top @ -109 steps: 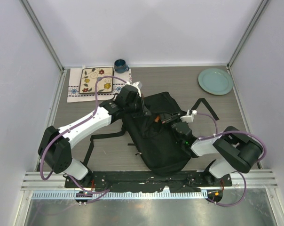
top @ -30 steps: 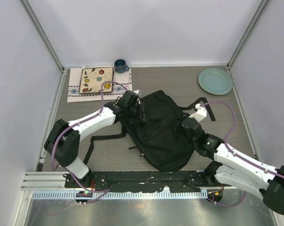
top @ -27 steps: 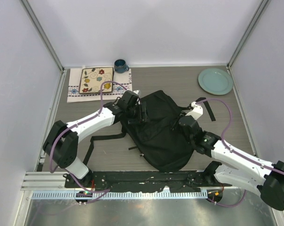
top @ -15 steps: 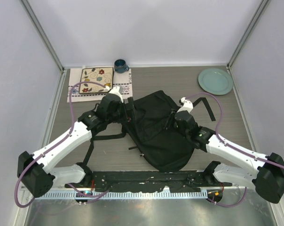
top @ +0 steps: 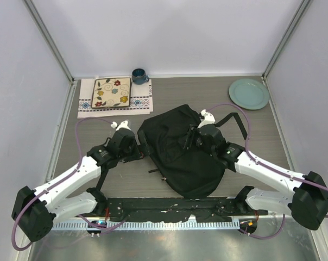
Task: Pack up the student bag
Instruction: Zip the student bag at the center of the board.
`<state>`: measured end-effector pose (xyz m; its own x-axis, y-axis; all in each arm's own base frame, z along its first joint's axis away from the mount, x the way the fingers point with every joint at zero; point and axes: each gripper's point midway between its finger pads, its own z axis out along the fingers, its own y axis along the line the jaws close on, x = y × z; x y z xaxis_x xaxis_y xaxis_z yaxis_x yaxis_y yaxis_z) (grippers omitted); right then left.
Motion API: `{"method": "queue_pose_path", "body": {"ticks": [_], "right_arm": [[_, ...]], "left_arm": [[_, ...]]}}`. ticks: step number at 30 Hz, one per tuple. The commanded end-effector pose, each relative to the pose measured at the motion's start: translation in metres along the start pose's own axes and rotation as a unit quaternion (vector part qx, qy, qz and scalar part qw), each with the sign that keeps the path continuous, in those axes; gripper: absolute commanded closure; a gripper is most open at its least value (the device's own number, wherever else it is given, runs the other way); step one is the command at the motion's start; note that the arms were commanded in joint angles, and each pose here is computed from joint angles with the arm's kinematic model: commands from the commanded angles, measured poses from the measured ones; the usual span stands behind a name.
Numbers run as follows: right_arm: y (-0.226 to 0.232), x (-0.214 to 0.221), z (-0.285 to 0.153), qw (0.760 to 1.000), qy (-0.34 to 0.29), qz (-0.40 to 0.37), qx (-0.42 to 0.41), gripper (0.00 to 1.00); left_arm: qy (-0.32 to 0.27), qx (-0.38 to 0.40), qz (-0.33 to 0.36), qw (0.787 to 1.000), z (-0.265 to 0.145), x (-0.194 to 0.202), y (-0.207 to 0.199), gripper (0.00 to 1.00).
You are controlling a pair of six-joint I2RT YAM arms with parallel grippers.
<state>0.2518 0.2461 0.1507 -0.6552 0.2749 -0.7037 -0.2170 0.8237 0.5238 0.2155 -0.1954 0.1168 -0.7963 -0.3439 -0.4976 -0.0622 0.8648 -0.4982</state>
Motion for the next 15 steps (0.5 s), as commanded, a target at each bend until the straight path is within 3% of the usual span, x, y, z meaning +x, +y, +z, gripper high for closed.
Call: {"method": "queue_pose_path", "body": {"ticks": [1, 8, 15], "right_arm": [[0.036, -0.022, -0.001, 0.998, -0.012, -0.015, -0.062, 0.54], [0.053, -0.014, 0.002, 0.994, 0.025, -0.03, -0.1, 0.53], [0.063, 0.001, 0.015, 0.99, 0.065, -0.031, -0.121, 0.53]], "left_arm": [[-0.025, 0.037, -0.036, 0.998, -0.001, -0.011, -0.016, 0.06], [0.006, 0.056, -0.065, 0.996, 0.018, 0.009, -0.016, 0.07], [0.002, 0.075, -0.091, 0.993, 0.031, 0.009, -0.023, 0.1]]}}
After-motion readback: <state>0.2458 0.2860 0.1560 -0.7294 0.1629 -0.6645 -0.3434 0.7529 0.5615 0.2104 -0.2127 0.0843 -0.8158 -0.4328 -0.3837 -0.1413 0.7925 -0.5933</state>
